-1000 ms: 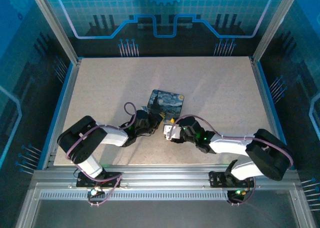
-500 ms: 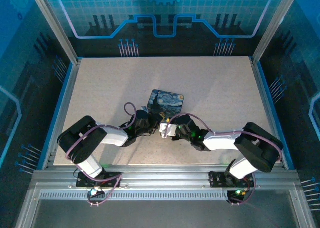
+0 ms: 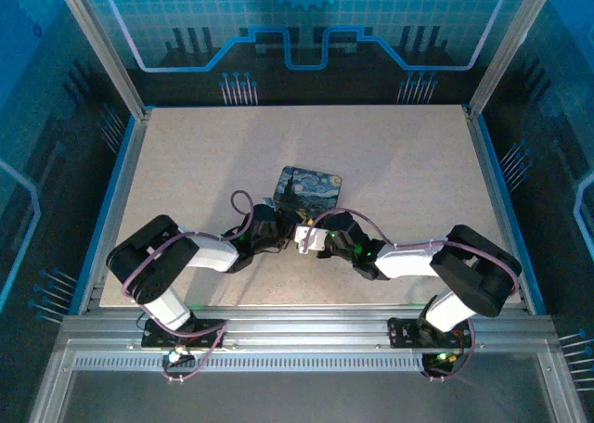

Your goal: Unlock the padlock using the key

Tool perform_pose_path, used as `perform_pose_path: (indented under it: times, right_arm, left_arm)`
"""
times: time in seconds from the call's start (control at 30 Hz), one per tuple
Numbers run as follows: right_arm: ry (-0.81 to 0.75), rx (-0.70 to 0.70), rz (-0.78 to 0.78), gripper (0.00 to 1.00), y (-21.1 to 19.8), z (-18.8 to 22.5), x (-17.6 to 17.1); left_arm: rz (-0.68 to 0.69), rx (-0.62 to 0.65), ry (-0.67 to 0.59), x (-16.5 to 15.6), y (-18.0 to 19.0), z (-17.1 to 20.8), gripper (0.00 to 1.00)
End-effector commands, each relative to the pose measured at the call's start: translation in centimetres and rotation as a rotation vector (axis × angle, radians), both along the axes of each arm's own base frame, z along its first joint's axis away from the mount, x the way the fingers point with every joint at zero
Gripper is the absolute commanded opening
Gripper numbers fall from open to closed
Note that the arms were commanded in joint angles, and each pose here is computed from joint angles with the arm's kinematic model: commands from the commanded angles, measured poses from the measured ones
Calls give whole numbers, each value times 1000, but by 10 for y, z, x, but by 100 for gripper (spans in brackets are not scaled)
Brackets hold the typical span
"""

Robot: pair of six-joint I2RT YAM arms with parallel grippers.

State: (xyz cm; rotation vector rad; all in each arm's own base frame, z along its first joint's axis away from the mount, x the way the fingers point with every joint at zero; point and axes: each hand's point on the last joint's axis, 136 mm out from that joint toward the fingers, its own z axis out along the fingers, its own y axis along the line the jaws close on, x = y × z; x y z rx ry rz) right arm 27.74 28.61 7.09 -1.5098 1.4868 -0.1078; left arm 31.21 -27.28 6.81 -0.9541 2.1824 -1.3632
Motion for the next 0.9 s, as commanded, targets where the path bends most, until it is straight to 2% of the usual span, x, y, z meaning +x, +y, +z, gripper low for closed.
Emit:
perform_pose_path:
  times: [0.0,0.23,0.47,0.87]
  right_arm:
    - [-43,44,0,22,12,15,7]
    - [-55,57,-13,14,14,17,12]
    - [-69,86,-48,0,14,24,16]
    - [-1,205,-111,0,16,34,14]
  left_arm:
    - [-6,-62,-59,7,-12,26,0]
    - [-4,-64,-60,7,-12,26,0]
    - [-4,-69,-59,7,-13,26,0]
    - [-3,-68,-58,7,-14,25,0]
